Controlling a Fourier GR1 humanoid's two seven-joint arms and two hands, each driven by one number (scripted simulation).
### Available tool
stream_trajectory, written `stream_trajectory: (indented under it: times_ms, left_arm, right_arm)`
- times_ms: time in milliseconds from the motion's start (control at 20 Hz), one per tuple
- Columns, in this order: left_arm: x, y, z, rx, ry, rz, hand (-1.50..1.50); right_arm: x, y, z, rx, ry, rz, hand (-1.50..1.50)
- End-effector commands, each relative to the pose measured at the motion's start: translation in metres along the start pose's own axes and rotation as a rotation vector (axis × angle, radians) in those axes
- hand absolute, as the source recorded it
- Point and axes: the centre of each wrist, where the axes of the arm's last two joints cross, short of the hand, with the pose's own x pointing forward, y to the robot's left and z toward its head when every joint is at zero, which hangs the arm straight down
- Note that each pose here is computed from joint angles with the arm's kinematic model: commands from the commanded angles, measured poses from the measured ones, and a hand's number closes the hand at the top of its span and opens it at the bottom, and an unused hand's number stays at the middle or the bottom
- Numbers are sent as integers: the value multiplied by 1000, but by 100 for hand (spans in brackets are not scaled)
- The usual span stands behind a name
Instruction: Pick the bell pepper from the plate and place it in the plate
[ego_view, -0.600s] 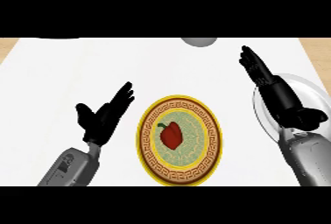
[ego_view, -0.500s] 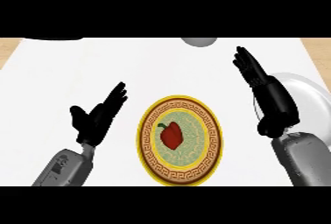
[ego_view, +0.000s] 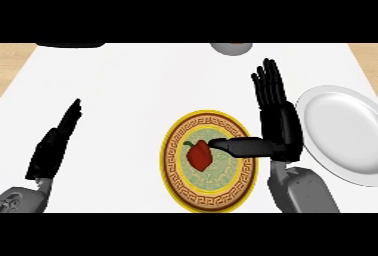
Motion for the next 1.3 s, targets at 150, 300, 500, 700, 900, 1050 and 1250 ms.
stream_trajectory:
  times_ms: [150, 300, 500, 700, 900, 1050, 1250]
  left_arm:
    - [-10, 19, 34, 77, -7, -62, 0]
    - [-17, 16, 47, 98, -4, -65, 0]
    - [-13, 32, 41, 92, 6, -69, 0]
    - [-20, 27, 56, 87, -4, -70, 0]
    - [-8, 39, 37, 81, -2, -67, 0]
    - [9, 35, 40, 85, -5, -60, 0]
    - [-16, -2, 51, 83, -8, -50, 0]
  right_arm:
    - [8, 57, 66, -189, -131, -109, -150]
    - [14, 52, 102, -71, -88, -98, -150]
    - [27, 25, 83, 119, 29, 127, -150]
    - [34, 1, 89, 220, 169, 350, -150]
    - [57, 11, 49, 257, 244, 485, -150]
    - [69, 9, 47, 302, 342, 532, -150]
    - [65, 18, 10, 392, 423, 616, -150]
